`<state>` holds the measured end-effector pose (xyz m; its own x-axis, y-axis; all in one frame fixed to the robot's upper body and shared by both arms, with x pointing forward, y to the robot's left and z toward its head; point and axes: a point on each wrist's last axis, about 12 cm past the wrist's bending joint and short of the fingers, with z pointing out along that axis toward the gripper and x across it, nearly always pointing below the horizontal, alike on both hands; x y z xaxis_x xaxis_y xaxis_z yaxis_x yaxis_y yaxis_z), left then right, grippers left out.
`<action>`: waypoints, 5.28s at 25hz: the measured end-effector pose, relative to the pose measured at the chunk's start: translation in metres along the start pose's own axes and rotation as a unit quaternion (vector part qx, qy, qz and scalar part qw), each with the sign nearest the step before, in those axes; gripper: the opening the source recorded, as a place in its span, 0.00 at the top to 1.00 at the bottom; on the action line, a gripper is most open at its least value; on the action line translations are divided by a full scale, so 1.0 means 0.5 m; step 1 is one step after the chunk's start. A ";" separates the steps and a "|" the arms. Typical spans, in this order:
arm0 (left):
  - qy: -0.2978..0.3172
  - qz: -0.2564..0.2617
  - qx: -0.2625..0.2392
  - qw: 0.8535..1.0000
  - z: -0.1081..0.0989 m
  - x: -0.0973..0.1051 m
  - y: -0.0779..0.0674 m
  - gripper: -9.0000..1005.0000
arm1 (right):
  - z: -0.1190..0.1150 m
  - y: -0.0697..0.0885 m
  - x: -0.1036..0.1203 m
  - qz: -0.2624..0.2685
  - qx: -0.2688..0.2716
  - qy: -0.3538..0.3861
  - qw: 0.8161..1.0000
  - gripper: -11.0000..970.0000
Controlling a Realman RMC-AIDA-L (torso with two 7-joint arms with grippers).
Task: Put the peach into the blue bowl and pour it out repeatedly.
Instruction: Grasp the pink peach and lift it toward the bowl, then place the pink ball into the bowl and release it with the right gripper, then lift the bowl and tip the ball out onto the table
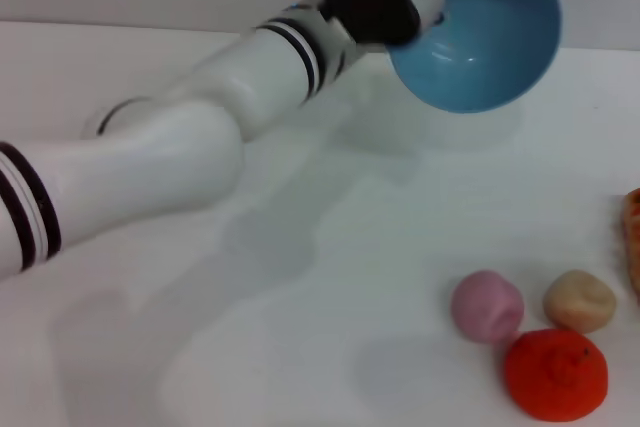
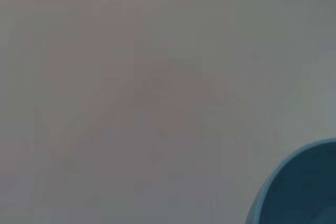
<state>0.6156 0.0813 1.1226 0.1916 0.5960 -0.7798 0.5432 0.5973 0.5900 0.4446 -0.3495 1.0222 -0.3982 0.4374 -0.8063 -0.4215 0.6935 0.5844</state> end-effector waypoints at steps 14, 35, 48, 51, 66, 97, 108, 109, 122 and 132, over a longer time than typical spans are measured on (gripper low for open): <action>0.058 -0.219 0.032 0.974 0.006 0.026 0.043 0.99 | 0.172 0.013 -0.051 0.087 -0.005 0.330 0.940 0.40; 0.070 -0.216 0.030 0.973 0.009 0.039 0.041 0.99 | 0.227 0.019 -0.010 0.031 0.011 0.375 0.926 0.60; 0.079 -0.219 0.045 0.971 0.007 0.044 0.035 0.99 | 0.210 0.027 -0.049 0.024 -0.030 0.336 0.941 0.95; 0.090 -0.214 0.077 0.970 0.011 0.040 0.029 0.99 | 0.179 0.028 -0.095 0.014 -0.046 0.295 0.954 0.95; 0.241 -0.193 0.185 0.933 0.032 0.009 0.014 0.99 | 0.123 0.081 -0.240 -0.035 -0.131 0.180 0.974 0.95; 0.262 -0.181 0.228 0.920 0.012 -0.004 -0.038 0.99 | 0.204 0.054 -0.152 -0.027 -0.082 0.230 0.969 0.63; 0.258 -0.185 0.208 0.925 0.012 0.018 -0.030 0.99 | 0.056 -0.021 -0.168 -0.182 0.023 0.038 0.982 0.54; 0.255 -0.184 0.205 0.927 0.014 0.018 -0.029 0.99 | 0.046 -0.030 -0.163 -0.176 0.039 0.029 0.983 0.53; 0.183 -0.059 0.167 0.967 0.040 -0.033 -0.008 0.99 | -0.051 -0.057 0.010 -0.217 0.250 -0.141 0.933 0.32; 0.083 0.209 0.165 0.960 0.035 -0.106 -0.062 0.99 | -0.062 -0.040 0.063 -0.209 0.309 -0.154 0.915 0.30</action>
<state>0.6031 0.0217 1.1421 0.3310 0.8406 -0.4287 0.6825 0.1004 0.7239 0.4151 -0.3671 0.9879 -0.0183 0.1346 -0.9907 0.0946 0.9867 0.1323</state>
